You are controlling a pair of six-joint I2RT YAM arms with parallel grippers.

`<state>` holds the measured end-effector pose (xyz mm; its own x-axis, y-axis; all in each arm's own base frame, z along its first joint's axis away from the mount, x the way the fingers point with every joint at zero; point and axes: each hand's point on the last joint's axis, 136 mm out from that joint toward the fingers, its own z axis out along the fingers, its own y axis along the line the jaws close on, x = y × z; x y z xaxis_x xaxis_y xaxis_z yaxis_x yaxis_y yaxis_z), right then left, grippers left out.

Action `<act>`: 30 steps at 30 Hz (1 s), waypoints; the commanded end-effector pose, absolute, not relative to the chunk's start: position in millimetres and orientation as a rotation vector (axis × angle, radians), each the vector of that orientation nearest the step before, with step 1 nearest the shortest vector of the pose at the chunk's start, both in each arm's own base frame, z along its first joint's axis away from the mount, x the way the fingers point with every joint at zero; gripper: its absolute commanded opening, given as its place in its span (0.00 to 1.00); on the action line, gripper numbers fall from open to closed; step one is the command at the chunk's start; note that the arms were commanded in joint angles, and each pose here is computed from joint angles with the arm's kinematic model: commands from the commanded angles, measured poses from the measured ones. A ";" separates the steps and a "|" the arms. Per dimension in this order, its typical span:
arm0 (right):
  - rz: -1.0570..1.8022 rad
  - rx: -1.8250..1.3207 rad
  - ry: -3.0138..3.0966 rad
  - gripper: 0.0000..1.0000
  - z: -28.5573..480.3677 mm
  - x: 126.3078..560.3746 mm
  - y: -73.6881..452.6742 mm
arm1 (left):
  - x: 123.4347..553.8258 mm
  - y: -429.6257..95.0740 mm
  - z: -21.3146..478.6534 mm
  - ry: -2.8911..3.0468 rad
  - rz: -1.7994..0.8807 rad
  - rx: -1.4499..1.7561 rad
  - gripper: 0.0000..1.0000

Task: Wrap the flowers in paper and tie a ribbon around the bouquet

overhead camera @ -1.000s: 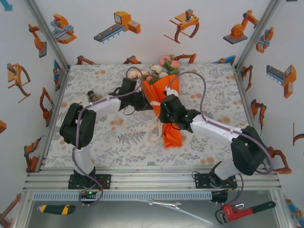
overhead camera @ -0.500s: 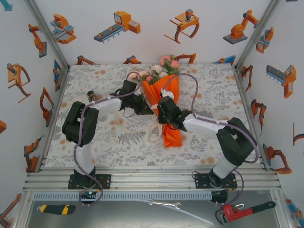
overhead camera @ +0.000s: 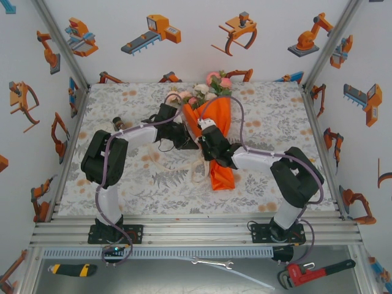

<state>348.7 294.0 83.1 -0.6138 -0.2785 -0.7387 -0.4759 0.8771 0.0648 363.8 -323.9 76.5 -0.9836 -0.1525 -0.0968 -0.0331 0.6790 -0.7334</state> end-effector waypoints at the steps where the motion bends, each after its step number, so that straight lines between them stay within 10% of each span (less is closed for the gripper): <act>1: 0.298 -0.649 2.207 0.24 83.4 354.0 299.8 | 365.5 -325.7 75.6 2.759 -1.224 -0.173 0.00; 20: 0.363 -0.776 2.132 0.34 88.1 360.0 325.3 | 365.2 -325.2 74.4 2.764 -1.260 -0.193 0.00; 30: 0.309 -0.771 2.142 0.13 88.1 367.6 323.4 | 366.1 -321.1 75.5 2.756 -1.264 -0.205 0.00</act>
